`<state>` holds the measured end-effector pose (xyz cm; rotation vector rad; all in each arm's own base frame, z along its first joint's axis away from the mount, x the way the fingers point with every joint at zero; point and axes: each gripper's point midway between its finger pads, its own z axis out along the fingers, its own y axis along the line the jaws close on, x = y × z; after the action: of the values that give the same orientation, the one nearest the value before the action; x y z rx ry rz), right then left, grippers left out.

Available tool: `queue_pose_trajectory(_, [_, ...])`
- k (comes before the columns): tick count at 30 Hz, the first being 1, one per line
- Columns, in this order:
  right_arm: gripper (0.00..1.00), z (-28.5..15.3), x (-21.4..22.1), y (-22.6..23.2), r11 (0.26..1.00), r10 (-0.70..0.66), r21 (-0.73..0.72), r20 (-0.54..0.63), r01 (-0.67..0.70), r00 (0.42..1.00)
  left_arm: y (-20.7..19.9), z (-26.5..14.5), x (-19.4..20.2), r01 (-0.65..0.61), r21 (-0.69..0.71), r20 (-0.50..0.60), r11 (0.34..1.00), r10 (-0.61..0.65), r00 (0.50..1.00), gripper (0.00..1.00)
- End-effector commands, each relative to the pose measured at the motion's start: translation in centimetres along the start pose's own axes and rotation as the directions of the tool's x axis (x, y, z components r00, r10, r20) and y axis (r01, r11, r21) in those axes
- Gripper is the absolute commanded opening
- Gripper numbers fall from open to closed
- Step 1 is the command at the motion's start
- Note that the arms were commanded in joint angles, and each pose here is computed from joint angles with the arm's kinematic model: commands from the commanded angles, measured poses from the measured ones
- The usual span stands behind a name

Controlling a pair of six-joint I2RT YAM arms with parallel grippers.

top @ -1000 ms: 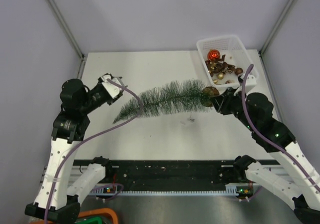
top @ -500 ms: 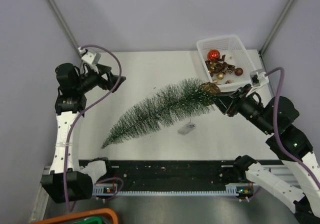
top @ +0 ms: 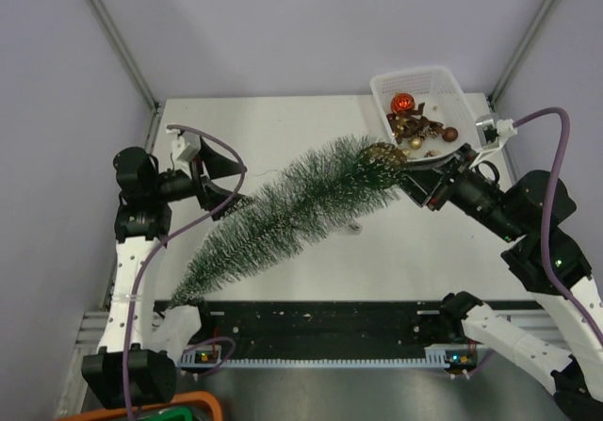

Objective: Decorate the small christmas tree

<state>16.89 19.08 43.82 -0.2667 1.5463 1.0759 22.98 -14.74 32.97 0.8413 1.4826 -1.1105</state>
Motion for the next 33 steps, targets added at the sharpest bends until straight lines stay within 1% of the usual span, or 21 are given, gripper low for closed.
queue_pose_trajectory(1, [0.00, -0.5, -3.9, 4.0, 0.989, 0.035, -0.147, 0.112, -0.018, 0.993, -4.0, -0.2, 0.1, -0.053, 0.183, -0.017, 0.982, 0.058, 0.998, 0.99])
queue_pose_trajectory(10, [0.00, -0.5, -4.6, 4.8, 0.983, 0.052, -0.180, 0.125, -0.029, 0.991, -5.6, 0.2, 0.1, -0.081, 0.226, -0.018, 0.971, 0.088, 0.996, 0.99])
queue_pose_trajectory(12, [0.00, -0.7, -4.8, 5.0, 0.982, 0.052, -0.186, 0.129, -0.028, 0.990, -5.3, 0.2, 0.3, -0.120, 0.205, -0.012, 0.971, 0.125, 0.992, 0.99])
queue_pose_trajectory(14, [0.00, -0.9, -5.0, 5.2, 0.981, 0.051, -0.190, 0.135, -0.025, 0.989, -4.2, 0.3, 0.6, -0.135, 0.135, -0.019, 0.982, 0.139, 0.990, 0.99])
queue_pose_trajectory(16, [0.00, -1.0, -5.1, 5.4, 0.981, 0.050, -0.195, 0.137, -0.023, 0.989, -2.7, 0.4, 0.6, -0.179, 0.050, -0.023, 0.983, 0.180, 0.983, 0.99])
queue_pose_trajectory(18, [0.00, -1.2, -5.3, 5.6, 0.979, 0.048, -0.203, 0.139, -0.020, 0.989, -0.5, 0.4, 0.0, -0.202, -0.079, -0.016, 0.976, 0.202, 0.979, 0.99])
queue_pose_trajectory(20, [0.00, -1.2, -5.3, 5.7, 0.979, 0.050, -0.205, 0.139, -0.020, 0.989, 2.1, -0.2, -0.9, -0.193, -0.251, -0.001, 0.949, 0.199, 0.980, 0.99])
queue_pose_trajectory(21, [0.00, -1.3, -5.4, 5.8, 0.978, 0.050, -0.208, 0.140, -0.020, 0.989, 2.8, -0.4, -1.5, -0.208, -0.299, 0.010, 0.931, 0.221, 0.975, 0.99])
queue_pose_trajectory(25, [0.00, -1.4, -5.3, 5.7, 0.979, 0.051, -0.203, 0.140, -0.022, 0.989, 4.3, -1.2, -3.0, -0.232, -0.411, 0.033, 0.882, 0.268, 0.963, 0.99])
queue_pose_trajectory(26, [0.00, -1.5, -5.3, 5.7, 0.979, 0.051, -0.203, 0.142, -0.022, 0.989, 4.4, -1.3, -3.1, -0.184, -0.430, 0.053, 0.884, 0.229, 0.972, 0.99])
queue_pose_trajectory(28, [0.00, -1.6, -5.4, 5.8, 0.978, 0.049, -0.205, 0.146, -0.018, 0.988, 5.2, -1.6, -3.7, -0.167, -0.474, 0.076, 0.864, 0.229, 0.970, 0.99])
queue_pose_trajectory(31, [0.00, -1.5, -5.5, 5.7, 0.979, 0.047, -0.201, 0.145, -0.017, 0.988, 6.2, -2.2, -4.1, -0.084, -0.539, 0.130, 0.838, 0.181, 0.975, 0.99])
queue_pose_trajectory(33, [0.00, -1.5, -5.6, 5.7, 0.980, 0.046, -0.198, 0.146, -0.016, 0.988, 7.0, -2.5, -4.0, 0.015, -0.573, 0.166, 0.819, 0.098, 0.981, 0.99])
